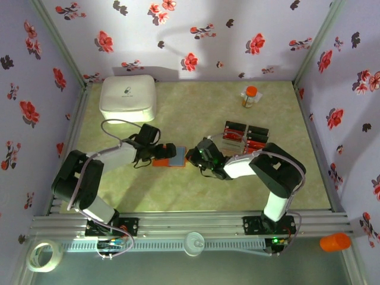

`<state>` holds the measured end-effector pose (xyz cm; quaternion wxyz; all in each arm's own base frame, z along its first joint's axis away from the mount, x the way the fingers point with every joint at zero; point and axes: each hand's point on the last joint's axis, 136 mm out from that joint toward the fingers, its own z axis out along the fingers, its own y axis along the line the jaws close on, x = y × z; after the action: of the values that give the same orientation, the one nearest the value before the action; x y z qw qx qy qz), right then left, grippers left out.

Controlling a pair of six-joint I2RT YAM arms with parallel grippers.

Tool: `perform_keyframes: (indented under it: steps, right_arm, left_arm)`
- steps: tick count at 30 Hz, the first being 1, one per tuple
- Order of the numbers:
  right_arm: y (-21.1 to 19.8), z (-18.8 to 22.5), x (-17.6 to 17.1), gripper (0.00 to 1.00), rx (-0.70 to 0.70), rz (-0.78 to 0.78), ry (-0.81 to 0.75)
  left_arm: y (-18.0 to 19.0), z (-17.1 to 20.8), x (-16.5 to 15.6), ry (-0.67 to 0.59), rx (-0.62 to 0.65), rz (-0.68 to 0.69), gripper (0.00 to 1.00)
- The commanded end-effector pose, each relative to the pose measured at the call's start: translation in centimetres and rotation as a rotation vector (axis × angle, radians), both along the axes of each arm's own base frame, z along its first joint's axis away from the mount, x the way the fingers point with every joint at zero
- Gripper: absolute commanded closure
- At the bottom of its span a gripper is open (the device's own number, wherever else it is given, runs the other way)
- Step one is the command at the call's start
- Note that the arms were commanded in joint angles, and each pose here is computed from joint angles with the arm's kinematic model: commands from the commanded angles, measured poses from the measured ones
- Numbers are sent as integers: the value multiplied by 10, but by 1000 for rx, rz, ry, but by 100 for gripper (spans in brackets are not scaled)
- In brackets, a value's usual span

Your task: Put the credit cards into the card holder

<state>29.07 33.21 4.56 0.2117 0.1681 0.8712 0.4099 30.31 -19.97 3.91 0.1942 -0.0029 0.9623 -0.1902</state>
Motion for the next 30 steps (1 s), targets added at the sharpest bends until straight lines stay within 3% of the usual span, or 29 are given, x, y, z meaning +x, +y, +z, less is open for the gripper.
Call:
perform_keyframes:
  steps: [1,17,22,30]
  right_arm:
    - [10,12,-2,100,-23,74,-32]
    - [8,1,4,100,-16,59,-5]
    - [3,-4,5,100,-19,45,5]
    - [-9,-17,5,100,-41,34,27]
  left_arm:
    - [-2,14,3,-28,10,-13,0]
    - [-43,91,10,-118,-225,-3,0]
    - [-51,83,8,-97,-274,6,0]
    - [-35,42,-1,-57,-179,-2,0]
